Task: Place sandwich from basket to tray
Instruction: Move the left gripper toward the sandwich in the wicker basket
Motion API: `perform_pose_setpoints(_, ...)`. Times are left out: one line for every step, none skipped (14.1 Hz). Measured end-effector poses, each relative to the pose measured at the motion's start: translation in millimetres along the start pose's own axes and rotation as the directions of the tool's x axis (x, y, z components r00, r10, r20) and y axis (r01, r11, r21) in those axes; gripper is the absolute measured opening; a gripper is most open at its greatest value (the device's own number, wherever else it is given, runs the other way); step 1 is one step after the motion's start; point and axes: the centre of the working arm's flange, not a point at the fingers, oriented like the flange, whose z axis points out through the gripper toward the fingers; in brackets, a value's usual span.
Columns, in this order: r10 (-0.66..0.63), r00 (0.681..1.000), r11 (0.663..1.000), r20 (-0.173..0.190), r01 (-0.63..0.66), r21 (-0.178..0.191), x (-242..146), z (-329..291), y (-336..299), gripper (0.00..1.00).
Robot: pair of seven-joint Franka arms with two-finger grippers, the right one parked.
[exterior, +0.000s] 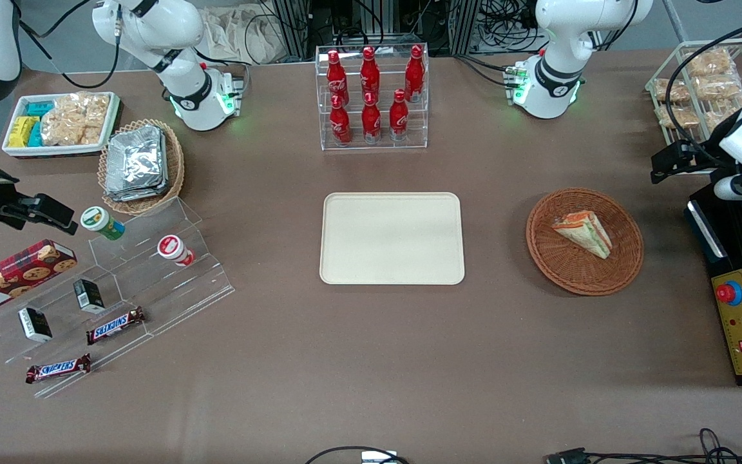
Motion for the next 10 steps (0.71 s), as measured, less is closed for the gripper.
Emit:
perform_pose_setpoints(-0.001, 1.000, 1.000, 0.000, 0.001, 0.000, 0.0, 0.0, -0.1, 1.00)
perform_pose_setpoints(-0.001, 1.000, 1.000, 0.000, 0.001, 0.000, 0.0, 0.0, -0.1, 1.00)
perform_pose_setpoints(-0.001, 1.000, 1.000, 0.000, 0.001, 0.000, 0.0, -0.1, -0.1, 1.00)
perform_pose_setpoints(-0.001, 1.000, 1.000, 0.000, 0.001, 0.000, 0.0, -0.1, -0.1, 1.00)
perform_pose_setpoints(-0.002, 1.000, 1.000, 0.001, 0.002, 0.000, 0.2, 0.3, -0.2, 1.00)
perform_pose_setpoints(-0.011, 1.000, 1.000, 0.004, 0.011, 0.001, 0.9, 1.6, -0.3, 1.00)
perform_pose_setpoints(-0.036, 0.999, 0.999, 0.010, 0.036, 0.001, 2.1, 4.1, -0.8, 1.00)
perform_pose_setpoints(-0.063, 0.998, 0.998, 0.019, 0.063, 0.001, 3.3, 8.3, -2.2, 1.00)
perform_pose_setpoints(-0.082, 0.996, 0.997, 0.032, 0.082, 0.002, 3.9, 15.1, -4.3, 1.00)
perform_pose_setpoints(-0.096, 0.994, 0.995, 0.047, 0.095, 0.003, 4.7, 24.8, -6.4, 1.00)
